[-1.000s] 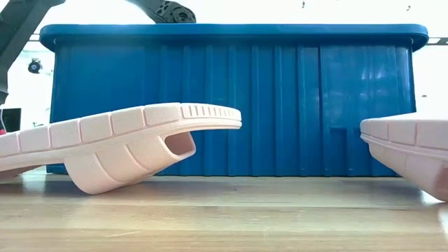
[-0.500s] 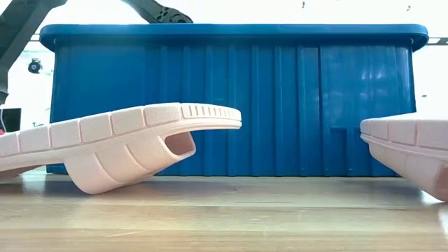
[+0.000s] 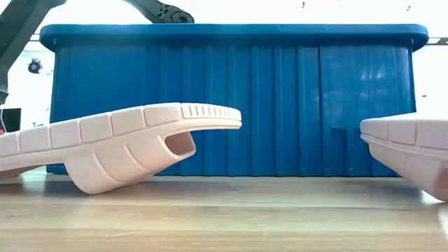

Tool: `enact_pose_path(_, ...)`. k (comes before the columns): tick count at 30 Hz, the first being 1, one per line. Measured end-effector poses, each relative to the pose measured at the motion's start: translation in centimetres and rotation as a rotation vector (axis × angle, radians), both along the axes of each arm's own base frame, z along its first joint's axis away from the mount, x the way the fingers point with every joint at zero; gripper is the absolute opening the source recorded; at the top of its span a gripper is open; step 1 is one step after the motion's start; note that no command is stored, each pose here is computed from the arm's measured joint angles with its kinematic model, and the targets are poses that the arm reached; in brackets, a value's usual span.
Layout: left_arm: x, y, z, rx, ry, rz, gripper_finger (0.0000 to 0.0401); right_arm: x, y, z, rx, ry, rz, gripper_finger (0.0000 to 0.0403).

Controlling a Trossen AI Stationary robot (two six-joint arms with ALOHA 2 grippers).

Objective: Pick and place slides into bin
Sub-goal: Adjust the green slide in the bin

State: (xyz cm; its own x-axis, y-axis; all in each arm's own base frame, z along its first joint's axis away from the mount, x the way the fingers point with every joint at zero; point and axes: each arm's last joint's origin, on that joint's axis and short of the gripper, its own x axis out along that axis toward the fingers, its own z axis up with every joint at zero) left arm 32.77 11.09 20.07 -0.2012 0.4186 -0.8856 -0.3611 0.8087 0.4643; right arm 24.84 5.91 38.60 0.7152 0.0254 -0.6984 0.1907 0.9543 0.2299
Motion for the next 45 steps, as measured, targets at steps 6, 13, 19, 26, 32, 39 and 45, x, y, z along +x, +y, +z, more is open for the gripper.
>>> enact_pose_path(6,0.1,0.0,2.0,0.025,-0.023,-0.065,0.0005,0.0,0.0,0.0,0.0,-0.002,0.0,0.0068)
enact_pose_path(13,0.7,0.4,3.4,0.078,-0.002,-0.172,0.0003,0.0,0.0,0.0,-0.003,-0.004,0.003,0.0068)
enact_pose_path(19,1.0,0.9,3.6,0.092,0.024,-0.266,0.0002,0.1,0.0,0.0,-0.001,-0.006,0.002,0.0068)
enact_pose_path(26,1.4,1.9,3.7,0.122,0.031,-0.351,0.0002,0.1,0.0,0.0,0.001,-0.007,0.0,0.0068)
enact_pose_path(32,1.4,2.9,3.8,0.177,0.037,-0.345,0.0002,0.1,0.2,0.0,0.015,-0.006,-0.009,0.0068)
enact_pose_path(39,1.9,3.4,3.9,0.204,0.006,-0.385,0.0002,0.0,0.5,0.0,0.028,-0.005,-0.01,0.0068)
enact_pose_path(45,1.9,3.5,3.8,0.198,0.009,-0.413,0.0002,0.0,0.6,0.0,0.036,-0.006,-0.011,0.0068)
